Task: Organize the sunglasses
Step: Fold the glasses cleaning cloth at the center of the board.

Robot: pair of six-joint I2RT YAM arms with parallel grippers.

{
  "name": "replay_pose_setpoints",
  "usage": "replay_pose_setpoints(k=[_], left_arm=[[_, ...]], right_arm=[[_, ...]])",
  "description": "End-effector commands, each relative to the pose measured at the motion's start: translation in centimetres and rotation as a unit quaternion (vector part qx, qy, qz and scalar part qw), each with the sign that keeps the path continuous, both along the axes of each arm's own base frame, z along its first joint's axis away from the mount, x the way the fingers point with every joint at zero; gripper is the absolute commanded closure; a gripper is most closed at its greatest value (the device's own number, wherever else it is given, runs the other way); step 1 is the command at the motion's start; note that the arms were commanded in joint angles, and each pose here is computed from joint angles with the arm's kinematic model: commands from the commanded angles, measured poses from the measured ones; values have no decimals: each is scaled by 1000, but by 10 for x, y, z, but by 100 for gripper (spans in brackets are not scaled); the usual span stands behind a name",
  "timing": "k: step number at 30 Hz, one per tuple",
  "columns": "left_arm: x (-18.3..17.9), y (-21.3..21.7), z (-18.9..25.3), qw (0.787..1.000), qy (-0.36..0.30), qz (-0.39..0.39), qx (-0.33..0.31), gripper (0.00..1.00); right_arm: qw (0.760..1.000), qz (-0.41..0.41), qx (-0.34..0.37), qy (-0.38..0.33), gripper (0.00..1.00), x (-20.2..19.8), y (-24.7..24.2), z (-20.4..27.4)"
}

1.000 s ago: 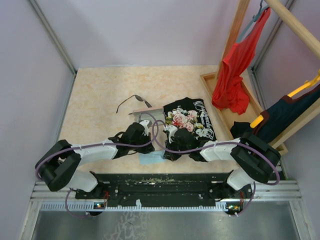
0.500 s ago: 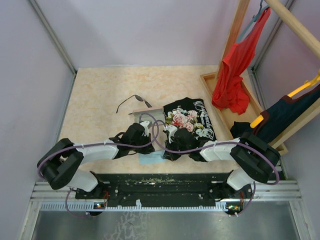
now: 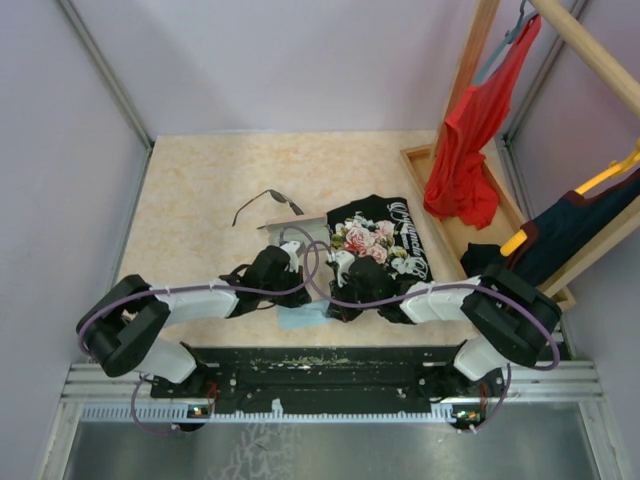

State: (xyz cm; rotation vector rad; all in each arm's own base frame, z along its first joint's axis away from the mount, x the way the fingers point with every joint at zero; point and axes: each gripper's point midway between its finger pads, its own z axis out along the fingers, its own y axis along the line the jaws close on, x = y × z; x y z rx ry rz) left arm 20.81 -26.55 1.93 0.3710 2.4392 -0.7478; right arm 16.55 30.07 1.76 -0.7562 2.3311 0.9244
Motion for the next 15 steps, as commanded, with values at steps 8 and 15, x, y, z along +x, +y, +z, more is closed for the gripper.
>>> replay_pose_setpoints(k=[8, 15], left_arm=[[-10, 22, -25, 998, 28, 13, 46, 100], [-10, 21, -27, 998, 29, 13, 49, 100]], right_arm=[[998, 41, 32, -27, 81, -9, 4, 16], [996, 65, 50, -19, 76, -20, 6, 21]])
